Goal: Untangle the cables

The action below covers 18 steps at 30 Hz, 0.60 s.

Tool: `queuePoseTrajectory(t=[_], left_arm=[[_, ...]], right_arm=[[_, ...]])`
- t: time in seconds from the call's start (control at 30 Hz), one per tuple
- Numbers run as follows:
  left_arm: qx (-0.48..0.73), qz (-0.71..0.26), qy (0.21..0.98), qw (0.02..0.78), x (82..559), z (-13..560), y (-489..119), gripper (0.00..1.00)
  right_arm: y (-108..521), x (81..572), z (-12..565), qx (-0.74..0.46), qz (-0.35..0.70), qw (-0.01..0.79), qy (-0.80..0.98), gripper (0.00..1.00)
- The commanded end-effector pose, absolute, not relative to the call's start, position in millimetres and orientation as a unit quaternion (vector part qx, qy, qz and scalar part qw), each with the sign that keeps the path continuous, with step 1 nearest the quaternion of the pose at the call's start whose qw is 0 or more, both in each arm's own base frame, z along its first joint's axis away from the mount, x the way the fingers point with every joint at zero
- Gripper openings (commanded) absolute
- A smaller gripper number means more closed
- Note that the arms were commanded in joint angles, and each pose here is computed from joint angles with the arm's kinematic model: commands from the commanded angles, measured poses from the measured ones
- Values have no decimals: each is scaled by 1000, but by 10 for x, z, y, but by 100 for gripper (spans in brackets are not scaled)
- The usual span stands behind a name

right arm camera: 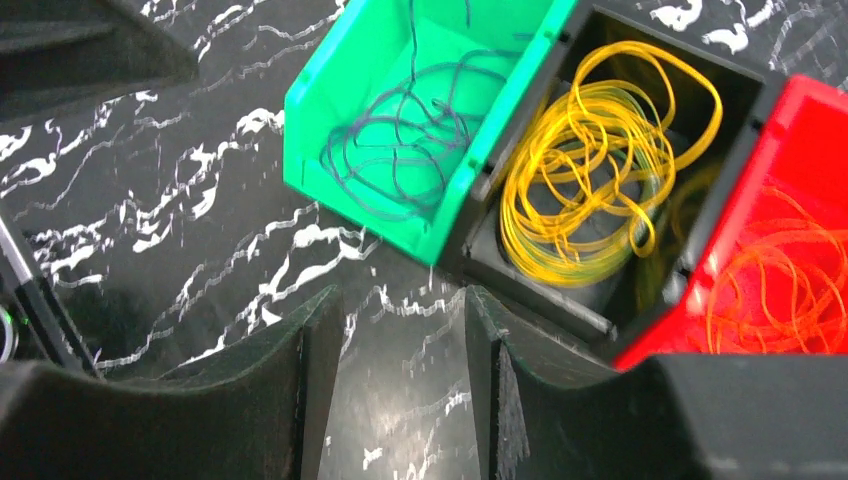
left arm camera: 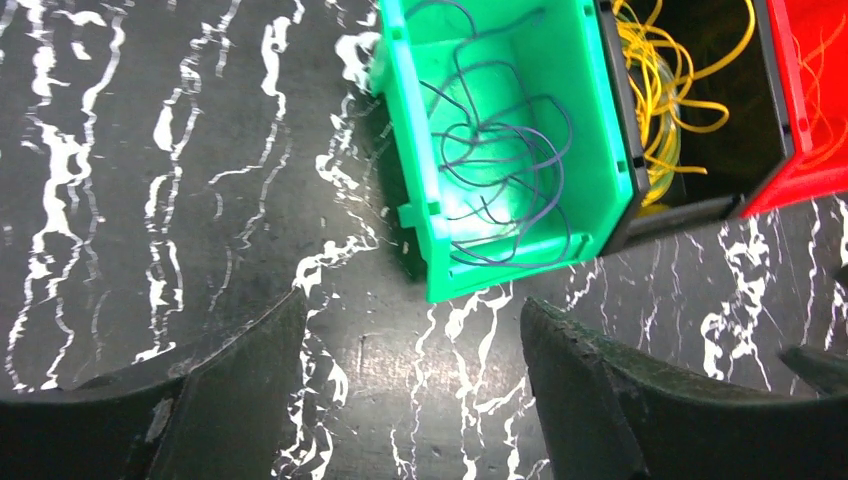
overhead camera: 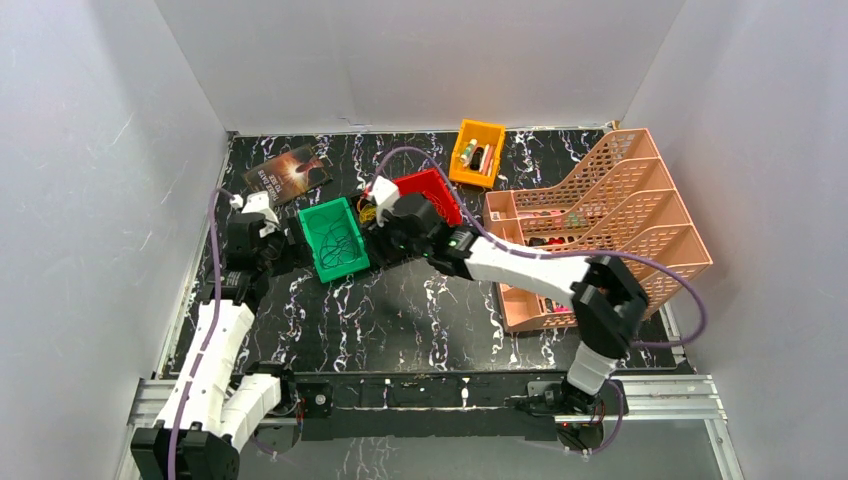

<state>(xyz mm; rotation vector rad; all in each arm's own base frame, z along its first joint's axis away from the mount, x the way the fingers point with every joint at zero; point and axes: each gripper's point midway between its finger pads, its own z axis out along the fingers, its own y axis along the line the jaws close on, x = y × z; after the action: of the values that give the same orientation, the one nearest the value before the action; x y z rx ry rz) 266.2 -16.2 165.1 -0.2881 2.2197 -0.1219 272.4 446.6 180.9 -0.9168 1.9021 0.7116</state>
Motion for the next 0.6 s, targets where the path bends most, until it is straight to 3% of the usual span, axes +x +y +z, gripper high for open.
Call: queuePoseTrajectory(t=[0.0,0.17,0.57], left_arm=[[-63,-112,899,419,2667,1683,-421,73],[-27,-132,913,386,2699,1563,-622,65],[78,-60,940,327,3058,1192,-945,60]], right_arm=[[4035,2588,2054,-330,286,476,763,55],[3532,2374,1768,-297,262,457,796,54],[2879,2024,1218,-228,264,411,842,53]])
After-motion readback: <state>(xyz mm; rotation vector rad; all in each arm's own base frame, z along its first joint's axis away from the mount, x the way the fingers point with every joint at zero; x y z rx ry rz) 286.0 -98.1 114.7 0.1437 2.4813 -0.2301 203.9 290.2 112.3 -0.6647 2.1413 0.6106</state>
